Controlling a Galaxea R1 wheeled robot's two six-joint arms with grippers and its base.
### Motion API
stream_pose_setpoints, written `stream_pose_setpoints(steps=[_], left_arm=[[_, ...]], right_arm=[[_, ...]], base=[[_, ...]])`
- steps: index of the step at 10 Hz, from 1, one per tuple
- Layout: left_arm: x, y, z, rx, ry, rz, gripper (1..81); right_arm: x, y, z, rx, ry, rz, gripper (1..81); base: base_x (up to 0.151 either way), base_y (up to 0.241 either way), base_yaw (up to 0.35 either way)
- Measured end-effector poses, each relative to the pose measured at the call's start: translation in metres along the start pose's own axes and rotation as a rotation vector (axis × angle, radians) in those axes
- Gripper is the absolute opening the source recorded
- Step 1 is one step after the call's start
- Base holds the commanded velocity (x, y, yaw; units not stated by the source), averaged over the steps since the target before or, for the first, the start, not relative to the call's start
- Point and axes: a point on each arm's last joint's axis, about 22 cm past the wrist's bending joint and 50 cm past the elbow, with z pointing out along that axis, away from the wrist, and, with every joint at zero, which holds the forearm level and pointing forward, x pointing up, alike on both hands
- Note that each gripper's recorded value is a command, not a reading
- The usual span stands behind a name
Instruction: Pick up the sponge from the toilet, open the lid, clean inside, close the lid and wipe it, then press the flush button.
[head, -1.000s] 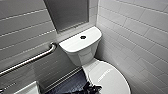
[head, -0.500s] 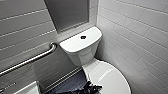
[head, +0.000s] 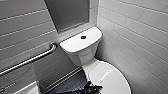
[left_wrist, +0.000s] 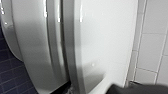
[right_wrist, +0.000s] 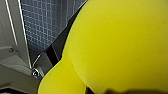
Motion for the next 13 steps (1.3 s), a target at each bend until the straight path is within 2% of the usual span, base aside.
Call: stream_pose_setpoints(steps=[2, 8, 11, 13], left_arm=[[0.001, 0.001, 0.0, -0.004, 0.003, -0.024, 81.1], [-0.003, 0.01, 0.005, 0.004, -0.029, -0.037, 81.1], [-0.007, 0.017, 0.001, -0.011, -0.044, -0.039, 81.1], [-0.007, 0.026, -0.007, -0.031, -0.061, -0.059, 81.1]], right_arm=[[0.0, 0.0, 0.0, 0.0, -0.001, 0.0, 1.0], [-0.001, -0.002, 0.001, 0.003, -0.002, 0.001, 1.0], [-0.004, -0.005, 0.005, 0.009, -0.004, 0.004, 1.0], [-0.006, -0.007, 0.007, 0.012, -0.006, 0.006, 1.0]], base=[[0.0, 0.0, 0.0], [0.0, 0.0, 0.0], [0.0, 0.0, 0.0], [0.0, 0.0, 0.0]])
